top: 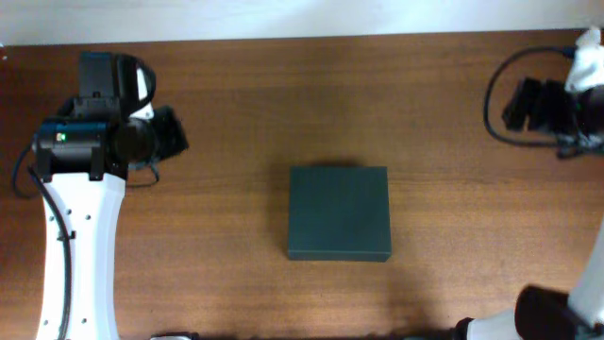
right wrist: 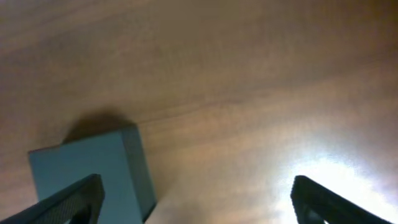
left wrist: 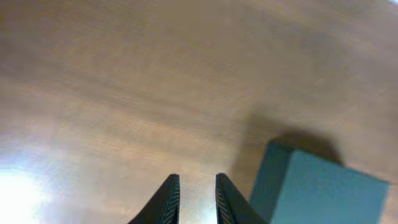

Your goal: Pack container

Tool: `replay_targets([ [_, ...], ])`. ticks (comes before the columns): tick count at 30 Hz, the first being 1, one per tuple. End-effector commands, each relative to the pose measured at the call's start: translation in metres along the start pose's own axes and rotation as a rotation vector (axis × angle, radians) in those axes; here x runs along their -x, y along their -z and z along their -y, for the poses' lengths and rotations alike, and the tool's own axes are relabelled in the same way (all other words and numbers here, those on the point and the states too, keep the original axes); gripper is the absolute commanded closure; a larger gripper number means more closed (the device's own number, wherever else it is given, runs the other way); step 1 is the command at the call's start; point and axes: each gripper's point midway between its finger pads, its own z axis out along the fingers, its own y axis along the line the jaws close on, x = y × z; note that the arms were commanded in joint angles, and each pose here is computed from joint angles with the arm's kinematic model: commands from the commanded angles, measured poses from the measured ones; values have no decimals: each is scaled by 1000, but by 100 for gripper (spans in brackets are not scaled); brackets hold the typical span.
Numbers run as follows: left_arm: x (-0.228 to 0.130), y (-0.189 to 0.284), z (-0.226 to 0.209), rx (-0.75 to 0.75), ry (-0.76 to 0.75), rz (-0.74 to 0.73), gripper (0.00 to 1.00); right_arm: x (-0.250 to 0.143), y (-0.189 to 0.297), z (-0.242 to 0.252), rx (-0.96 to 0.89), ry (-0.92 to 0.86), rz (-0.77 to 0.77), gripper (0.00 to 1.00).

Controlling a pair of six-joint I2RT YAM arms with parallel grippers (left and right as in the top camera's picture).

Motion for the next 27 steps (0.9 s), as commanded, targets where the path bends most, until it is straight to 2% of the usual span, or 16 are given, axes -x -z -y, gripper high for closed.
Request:
replay_targets([
  [1, -6, 10, -17, 79, -16, 5, 80, -29, 12, 6, -2, -27, -11, 1],
  [8, -33, 13, -27, 117, -5, -105, 83, -90, -7, 11, -9, -40, -149, 1],
  [11, -34, 13, -27, 117, -5, -107, 82, -115, -14, 2, 50, -51, -204, 1],
  [13, -33, 13, -27, 116, -5, -104, 69, -129, -15, -4, 90, -58, -223, 1],
  [14, -33, 13, -27, 116, -5, -103, 53, -135, -15, -4, 93, -59, -226, 1],
  [16, -32, 12, -26, 114, -6, -100, 33, -144, -13, -3, 92, -59, -224, 1],
  [20, -30, 12, -25, 111, -6, -92, 1, -153, -6, -4, 95, -53, -193, 1],
  [27, -30, 12, -26, 112, -6, -93, 1, -165, 20, -6, 104, -32, -65, 1],
])
